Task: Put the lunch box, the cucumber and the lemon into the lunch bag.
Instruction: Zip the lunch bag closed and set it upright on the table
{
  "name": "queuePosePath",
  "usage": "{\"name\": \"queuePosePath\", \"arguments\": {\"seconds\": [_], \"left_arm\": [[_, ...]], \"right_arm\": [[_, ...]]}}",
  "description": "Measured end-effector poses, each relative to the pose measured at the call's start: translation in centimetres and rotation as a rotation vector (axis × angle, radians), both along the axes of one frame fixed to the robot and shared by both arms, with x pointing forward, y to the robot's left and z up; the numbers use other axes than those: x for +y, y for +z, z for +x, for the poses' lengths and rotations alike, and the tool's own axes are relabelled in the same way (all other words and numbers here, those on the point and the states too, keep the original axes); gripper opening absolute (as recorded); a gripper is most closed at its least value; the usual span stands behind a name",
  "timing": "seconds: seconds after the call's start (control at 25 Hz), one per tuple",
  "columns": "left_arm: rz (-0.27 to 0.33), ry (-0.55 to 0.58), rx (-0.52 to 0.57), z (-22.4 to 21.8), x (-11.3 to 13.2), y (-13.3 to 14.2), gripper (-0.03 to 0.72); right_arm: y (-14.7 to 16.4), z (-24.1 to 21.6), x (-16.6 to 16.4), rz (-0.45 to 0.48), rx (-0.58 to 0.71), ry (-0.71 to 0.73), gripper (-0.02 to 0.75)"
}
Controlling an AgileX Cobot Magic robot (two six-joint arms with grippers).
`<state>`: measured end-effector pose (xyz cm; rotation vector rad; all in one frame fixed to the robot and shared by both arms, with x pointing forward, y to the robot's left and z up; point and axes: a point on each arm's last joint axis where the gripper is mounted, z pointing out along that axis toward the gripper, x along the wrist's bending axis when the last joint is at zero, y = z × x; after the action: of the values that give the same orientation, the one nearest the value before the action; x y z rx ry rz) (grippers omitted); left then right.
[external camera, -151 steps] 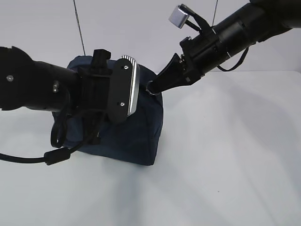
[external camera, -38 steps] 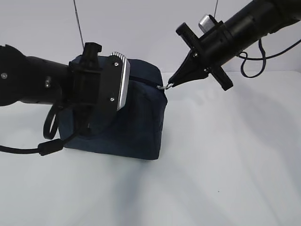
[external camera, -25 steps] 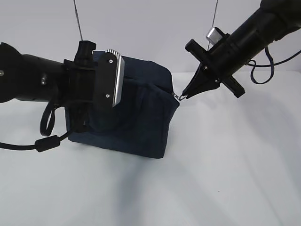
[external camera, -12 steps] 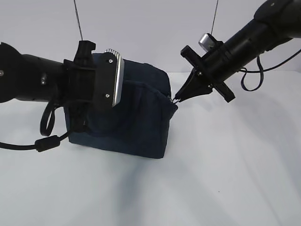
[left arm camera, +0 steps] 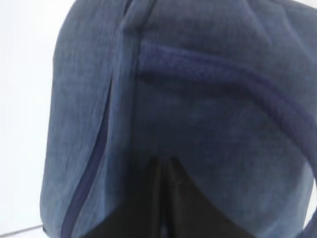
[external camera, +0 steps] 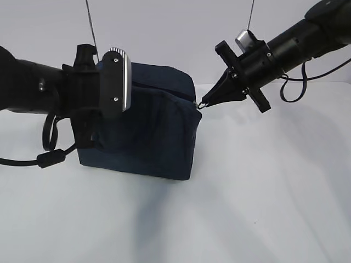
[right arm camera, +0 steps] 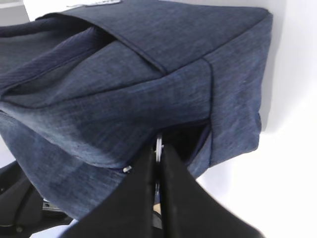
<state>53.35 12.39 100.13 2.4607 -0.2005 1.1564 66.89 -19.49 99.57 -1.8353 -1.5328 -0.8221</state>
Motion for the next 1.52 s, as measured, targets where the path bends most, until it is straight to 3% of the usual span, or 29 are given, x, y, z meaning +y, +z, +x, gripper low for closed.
{"name": "queuePosePath", "arguments": {"seconds": [0.2, 0.52, 0.76, 0.92, 1.04, 1.24, 1.4, 1.52], "left_arm": [[-0.016, 0.026, -0.006, 0.3, 0.4, 0.0, -0.007], [-0.115, 0.132, 0.014, 0.9, 1.1, 0.3, -0.007], [-0.131, 0.115, 0.016, 0.1, 1.3, 1.7, -0.007], [-0.124, 0.046, 0.058, -1.8, 1.3, 3.6, -0.001], [-0.109, -0.007, 0.107, -3.4, 1.4, 4.6, 0.09], [-0.038, -0.138, 0.117, -5.2, 0.2, 4.9, 0.329], [0.016, -0.239, 0.075, -6.0, -1.4, 4.6, 0.374], [0.023, -0.223, 0.027, -5.0, -2.0, 3.7, 0.379]], "right_arm": [[0.3, 0.0, -0.2, 0.0, -0.006, -0.004, 0.008], [0.2, 0.0, -0.3, -0.004, -0.014, 0.002, 0.008], [0.1, 0.0, -0.3, -0.023, -0.054, 0.039, 0.008], [0.1, 0.0, -0.4, -0.027, -0.057, 0.043, 0.008], [0.1, 0.0, -0.4, -0.027, -0.057, 0.043, 0.008], [0.1, 0.0, -0.4, -0.027, -0.059, 0.045, 0.008], [0.1, 0.0, -0.4, -0.027, -0.059, 0.045, 0.008], [0.1, 0.0, -0.4, -0.027, -0.059, 0.045, 0.008]]}}
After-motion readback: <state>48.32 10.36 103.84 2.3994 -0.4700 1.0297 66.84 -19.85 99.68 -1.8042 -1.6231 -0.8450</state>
